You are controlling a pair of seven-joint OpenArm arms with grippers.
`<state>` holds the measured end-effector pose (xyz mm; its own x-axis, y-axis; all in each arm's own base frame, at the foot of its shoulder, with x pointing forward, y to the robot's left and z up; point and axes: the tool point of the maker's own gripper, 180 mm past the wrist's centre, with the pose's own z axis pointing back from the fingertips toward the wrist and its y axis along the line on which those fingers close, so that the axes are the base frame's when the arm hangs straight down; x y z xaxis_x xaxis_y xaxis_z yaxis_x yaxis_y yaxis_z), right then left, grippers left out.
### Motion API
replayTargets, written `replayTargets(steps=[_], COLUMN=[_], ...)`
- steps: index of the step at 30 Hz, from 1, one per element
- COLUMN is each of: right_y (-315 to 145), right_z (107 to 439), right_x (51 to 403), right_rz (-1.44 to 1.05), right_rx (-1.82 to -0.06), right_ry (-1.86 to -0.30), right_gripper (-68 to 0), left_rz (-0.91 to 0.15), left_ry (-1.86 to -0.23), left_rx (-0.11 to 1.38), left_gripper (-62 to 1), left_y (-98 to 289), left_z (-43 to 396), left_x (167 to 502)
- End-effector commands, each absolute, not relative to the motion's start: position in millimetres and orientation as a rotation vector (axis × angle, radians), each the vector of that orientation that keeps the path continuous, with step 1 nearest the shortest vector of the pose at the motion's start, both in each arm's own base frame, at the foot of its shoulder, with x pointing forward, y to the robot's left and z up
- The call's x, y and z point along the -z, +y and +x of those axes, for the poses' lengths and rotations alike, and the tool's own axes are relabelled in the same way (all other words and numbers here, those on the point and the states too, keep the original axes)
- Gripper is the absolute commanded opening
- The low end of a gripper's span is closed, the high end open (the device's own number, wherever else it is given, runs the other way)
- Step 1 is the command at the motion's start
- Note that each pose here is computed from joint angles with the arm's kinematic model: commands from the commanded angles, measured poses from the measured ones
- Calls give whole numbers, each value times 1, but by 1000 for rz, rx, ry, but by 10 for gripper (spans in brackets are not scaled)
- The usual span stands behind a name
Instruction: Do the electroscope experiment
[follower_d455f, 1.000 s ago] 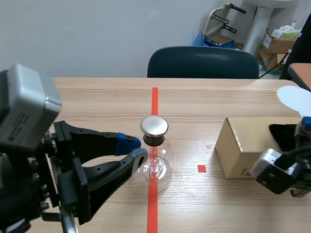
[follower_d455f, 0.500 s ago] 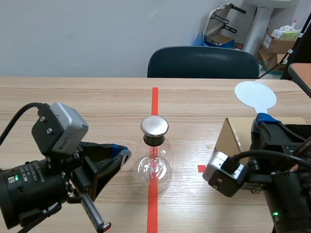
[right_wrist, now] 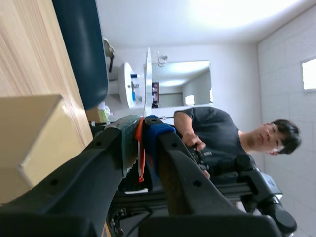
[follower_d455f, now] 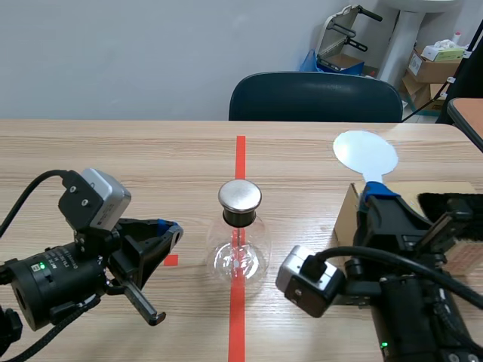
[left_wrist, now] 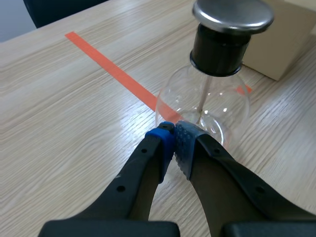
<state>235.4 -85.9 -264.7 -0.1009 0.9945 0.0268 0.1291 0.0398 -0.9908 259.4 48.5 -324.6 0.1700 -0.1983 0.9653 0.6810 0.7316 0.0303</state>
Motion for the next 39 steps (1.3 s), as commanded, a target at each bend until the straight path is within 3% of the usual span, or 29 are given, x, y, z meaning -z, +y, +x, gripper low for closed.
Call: replayTargets(steps=[1, 19, 39], right_y=[-86, -54, -50], right_z=[239, 228, 228], right_x=[259, 281, 284], right_rz=[-1246, -1113, -1093], right_rx=[-1176, -1294, -1311], right_ry=[-1401, -1429, -1419], right_gripper=[-665, -665, -665], left_rz=[-500, -449, -529], left_ry=[-1267, -1226, -1178], left_rx=[645, 573, 658], left_gripper=[-582, -582, -582], left_y=[40, 60, 36], left_z=[260, 273, 261], left_x=[321, 366, 380])
